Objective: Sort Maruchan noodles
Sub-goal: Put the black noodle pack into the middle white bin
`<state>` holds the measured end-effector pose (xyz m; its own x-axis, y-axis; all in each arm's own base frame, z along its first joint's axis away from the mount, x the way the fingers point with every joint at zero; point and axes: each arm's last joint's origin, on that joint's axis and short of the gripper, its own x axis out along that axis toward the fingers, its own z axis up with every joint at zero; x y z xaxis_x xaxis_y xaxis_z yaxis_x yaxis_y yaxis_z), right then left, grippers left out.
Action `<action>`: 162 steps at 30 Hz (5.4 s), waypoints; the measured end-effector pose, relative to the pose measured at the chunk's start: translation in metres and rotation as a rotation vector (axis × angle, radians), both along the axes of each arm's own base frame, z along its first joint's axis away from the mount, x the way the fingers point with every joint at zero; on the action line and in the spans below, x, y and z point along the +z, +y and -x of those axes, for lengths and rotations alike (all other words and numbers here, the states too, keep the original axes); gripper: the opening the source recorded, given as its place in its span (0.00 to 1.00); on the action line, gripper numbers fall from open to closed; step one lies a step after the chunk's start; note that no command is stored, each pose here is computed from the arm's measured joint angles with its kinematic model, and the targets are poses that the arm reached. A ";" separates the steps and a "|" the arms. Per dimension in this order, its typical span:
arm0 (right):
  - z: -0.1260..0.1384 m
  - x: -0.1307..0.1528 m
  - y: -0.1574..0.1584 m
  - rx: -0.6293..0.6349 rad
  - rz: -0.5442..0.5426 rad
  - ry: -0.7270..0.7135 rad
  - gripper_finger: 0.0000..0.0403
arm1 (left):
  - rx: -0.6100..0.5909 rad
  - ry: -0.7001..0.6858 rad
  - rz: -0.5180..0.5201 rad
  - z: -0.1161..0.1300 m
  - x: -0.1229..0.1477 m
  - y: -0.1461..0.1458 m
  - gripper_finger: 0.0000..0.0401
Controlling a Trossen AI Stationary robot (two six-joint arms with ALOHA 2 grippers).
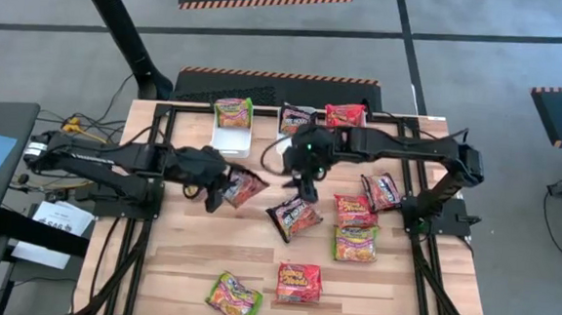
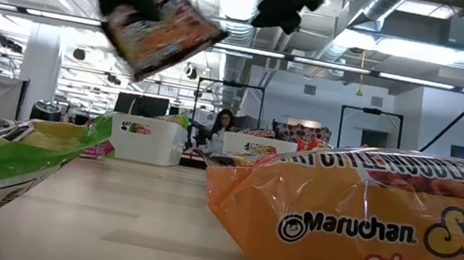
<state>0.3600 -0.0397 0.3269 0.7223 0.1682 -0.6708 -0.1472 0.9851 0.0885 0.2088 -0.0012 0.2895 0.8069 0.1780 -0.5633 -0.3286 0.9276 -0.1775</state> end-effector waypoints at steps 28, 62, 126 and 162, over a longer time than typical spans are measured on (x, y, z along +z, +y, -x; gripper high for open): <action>-0.006 0.019 -0.047 -0.079 -0.050 -0.252 0.49 | 0.040 -0.186 -0.209 -0.050 -0.001 0.026 0.00; -0.004 0.016 -0.047 -0.206 -0.105 -0.184 0.11 | 0.080 -0.299 -0.322 -0.053 0.012 0.034 0.00; 0.101 -0.005 -0.127 -0.833 -0.048 -0.390 0.02 | 0.106 -0.511 -0.136 -0.024 0.045 0.049 0.34; 0.035 -0.127 -0.142 -0.921 0.072 -0.254 0.03 | 0.098 -0.485 -0.154 -0.023 0.043 0.049 0.34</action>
